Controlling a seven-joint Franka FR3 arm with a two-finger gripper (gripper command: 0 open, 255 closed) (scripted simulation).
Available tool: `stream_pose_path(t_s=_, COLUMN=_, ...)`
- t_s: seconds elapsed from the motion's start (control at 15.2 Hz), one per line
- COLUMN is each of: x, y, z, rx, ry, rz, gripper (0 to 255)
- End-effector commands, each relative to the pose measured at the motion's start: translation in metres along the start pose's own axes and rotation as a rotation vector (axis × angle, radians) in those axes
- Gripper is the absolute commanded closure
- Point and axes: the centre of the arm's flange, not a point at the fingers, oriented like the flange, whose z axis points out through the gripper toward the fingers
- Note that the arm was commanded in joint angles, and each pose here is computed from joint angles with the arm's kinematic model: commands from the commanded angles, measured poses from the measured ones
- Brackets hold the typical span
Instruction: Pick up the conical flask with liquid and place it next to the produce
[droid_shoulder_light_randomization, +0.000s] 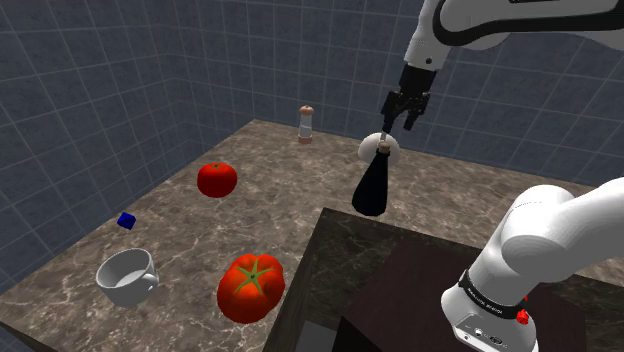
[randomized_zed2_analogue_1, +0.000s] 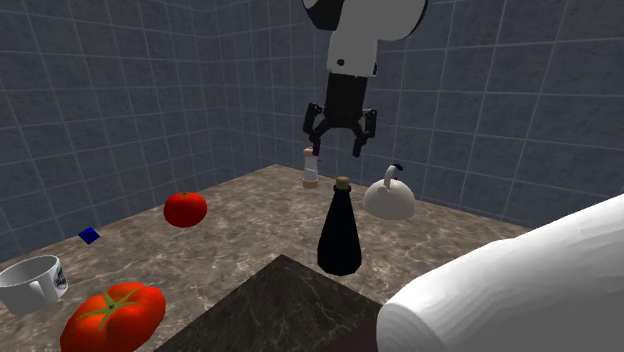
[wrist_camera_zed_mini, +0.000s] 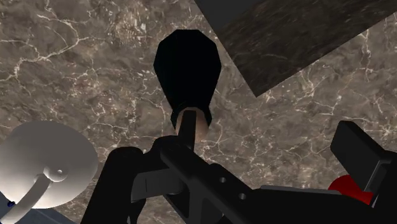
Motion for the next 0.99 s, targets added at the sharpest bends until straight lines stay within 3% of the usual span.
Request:
stream_pose_path(t_s=0.0, x=0.014, y=0.015, z=0.017, rx=0.002, ry=0.004, rz=0.003, gripper=0)
stream_pose_path(t_s=0.33, x=0.046, y=0.054, z=0.060, rx=0.009, ry=0.011, rz=0.012, gripper=0)
stream_pose_path(t_s=0.92, x=0.048, y=0.056, z=0.102, rx=0.009, ry=0.011, rz=0.013, gripper=0)
